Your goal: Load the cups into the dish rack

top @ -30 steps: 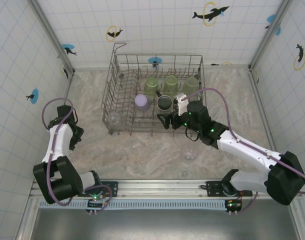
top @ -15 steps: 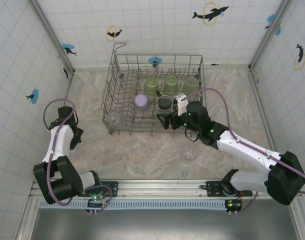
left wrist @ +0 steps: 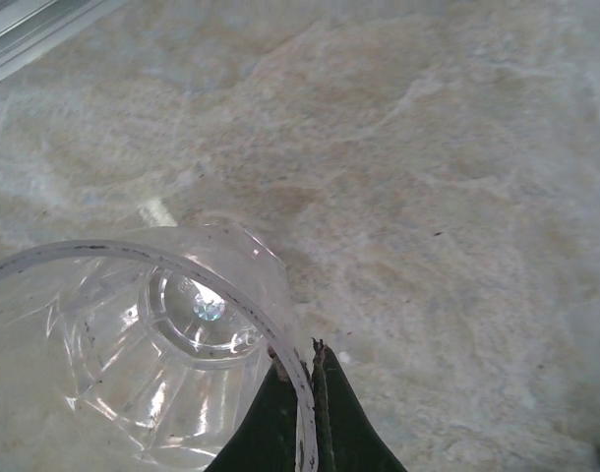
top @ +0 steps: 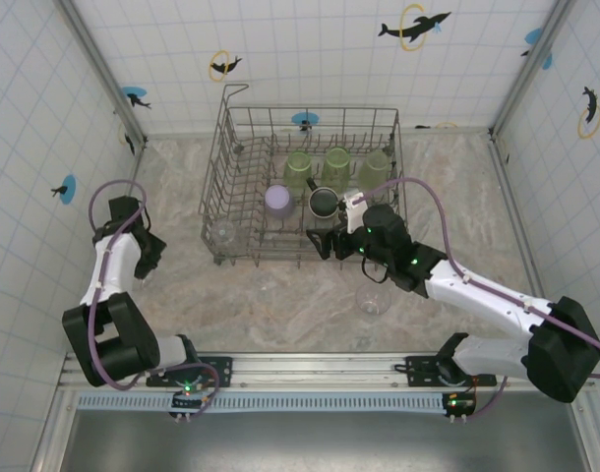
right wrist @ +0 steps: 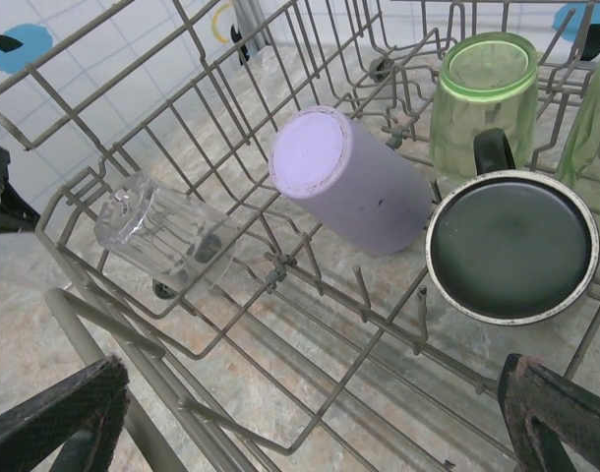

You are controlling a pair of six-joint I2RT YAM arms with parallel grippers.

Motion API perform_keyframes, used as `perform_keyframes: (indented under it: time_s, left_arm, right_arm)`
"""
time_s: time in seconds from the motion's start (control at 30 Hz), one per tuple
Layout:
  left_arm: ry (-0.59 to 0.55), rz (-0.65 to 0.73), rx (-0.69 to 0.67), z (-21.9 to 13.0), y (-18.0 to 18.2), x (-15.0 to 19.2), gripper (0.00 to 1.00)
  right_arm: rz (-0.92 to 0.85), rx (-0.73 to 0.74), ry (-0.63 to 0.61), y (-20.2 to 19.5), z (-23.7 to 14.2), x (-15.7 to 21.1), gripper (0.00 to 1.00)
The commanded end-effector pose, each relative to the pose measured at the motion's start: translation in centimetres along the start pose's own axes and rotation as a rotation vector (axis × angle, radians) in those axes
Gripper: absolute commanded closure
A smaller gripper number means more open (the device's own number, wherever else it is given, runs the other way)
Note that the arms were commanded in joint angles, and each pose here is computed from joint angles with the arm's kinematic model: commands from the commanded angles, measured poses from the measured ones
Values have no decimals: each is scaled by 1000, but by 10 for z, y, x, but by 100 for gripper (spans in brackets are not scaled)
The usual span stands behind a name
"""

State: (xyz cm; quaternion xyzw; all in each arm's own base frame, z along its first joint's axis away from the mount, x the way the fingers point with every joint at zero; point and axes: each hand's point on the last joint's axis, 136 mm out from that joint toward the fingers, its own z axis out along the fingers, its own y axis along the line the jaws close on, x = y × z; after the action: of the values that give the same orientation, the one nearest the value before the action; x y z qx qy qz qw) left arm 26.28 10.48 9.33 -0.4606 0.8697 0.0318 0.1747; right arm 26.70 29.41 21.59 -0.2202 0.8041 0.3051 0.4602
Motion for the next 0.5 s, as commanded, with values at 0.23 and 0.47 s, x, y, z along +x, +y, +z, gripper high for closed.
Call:
perform_keyframes:
  time_s: [0.23, 0.47]
  left_arm:
    - [-211, 73, 316, -55, -68, -62, 100]
    - [-231, 101, 487, -73, -102, -72, 100]
  right_arm:
    - [-17, -4, -81, 4, -13, -19, 0]
    - [-2, -19, -81, 9, -8, -22, 0]
